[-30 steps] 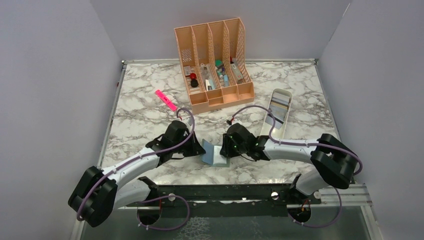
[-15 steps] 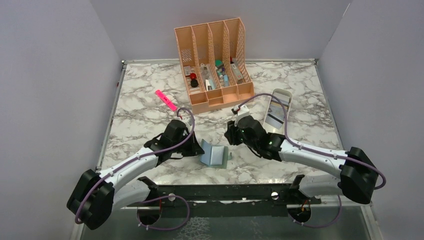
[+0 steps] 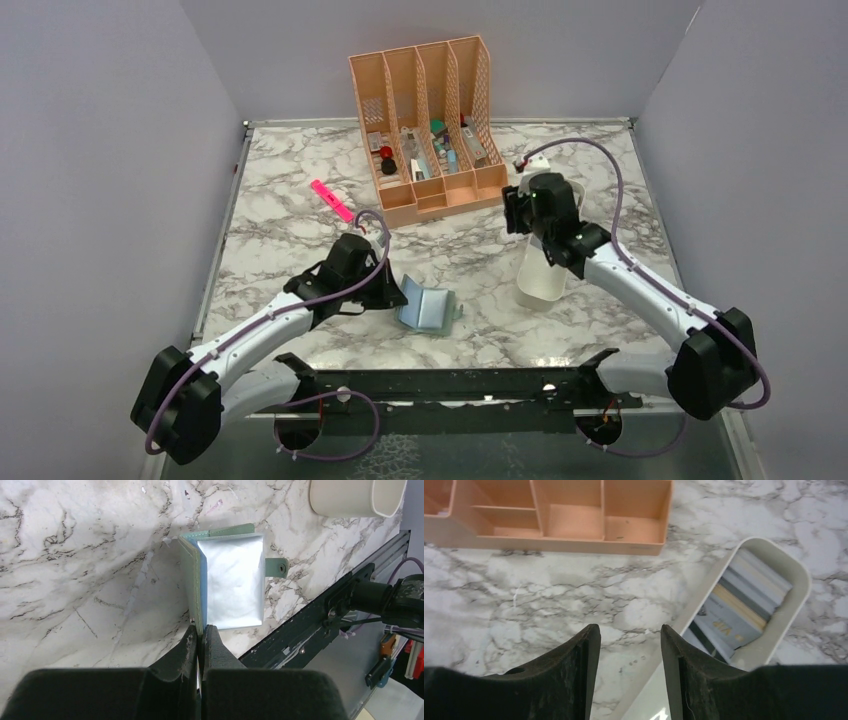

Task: Put the credit cards into the card holder
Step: Turn over the card slot in the card holder, then pick up the credit card from the storage box.

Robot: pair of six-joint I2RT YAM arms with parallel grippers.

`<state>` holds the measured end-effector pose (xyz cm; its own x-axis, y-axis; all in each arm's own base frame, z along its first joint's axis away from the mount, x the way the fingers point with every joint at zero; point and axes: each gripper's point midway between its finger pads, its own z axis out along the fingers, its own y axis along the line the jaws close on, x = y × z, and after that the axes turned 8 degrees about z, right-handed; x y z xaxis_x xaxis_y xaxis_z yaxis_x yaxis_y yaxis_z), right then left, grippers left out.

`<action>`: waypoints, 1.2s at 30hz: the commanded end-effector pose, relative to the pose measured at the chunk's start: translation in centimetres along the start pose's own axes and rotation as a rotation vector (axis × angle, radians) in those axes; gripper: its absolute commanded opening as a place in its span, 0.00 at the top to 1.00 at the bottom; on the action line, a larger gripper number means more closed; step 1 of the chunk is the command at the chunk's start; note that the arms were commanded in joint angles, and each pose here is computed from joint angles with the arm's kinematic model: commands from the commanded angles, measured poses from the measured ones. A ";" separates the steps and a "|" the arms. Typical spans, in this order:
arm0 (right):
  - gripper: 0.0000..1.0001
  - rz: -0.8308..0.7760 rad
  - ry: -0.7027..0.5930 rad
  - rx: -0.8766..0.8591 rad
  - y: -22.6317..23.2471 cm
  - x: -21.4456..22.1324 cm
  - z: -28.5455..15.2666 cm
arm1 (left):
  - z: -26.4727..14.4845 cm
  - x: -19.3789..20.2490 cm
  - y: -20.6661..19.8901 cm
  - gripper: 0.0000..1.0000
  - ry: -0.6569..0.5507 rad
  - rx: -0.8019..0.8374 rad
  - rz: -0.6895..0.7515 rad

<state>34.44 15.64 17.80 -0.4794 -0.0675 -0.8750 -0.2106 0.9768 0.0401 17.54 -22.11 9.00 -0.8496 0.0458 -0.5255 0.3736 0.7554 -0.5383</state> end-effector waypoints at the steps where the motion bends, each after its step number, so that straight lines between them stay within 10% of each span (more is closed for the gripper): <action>1: 0.45 -0.090 0.085 -0.007 -3.2 -0.3 0.8 | -1.0 -1.6 -1.5 0.97 -0.031 0.043 0.049; 19: 0.18 -0.436 0.336 -0.047 -11.2 4.1 4.8 | -1.5 -1.6 -2.1 0.97 -0.021 0.069 0.078; 36: 0.27 -0.660 0.382 0.026 -15.7 6.7 9.5 | -1.1 -1.4 -1.8 0.96 -0.003 0.059 0.074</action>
<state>41.36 2.67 7.91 -0.5383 -0.6615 -0.5222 -0.5285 0.7476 -0.4022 17.07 -22.08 9.73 -0.8387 0.1004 -0.5352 0.4224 0.7403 -0.5230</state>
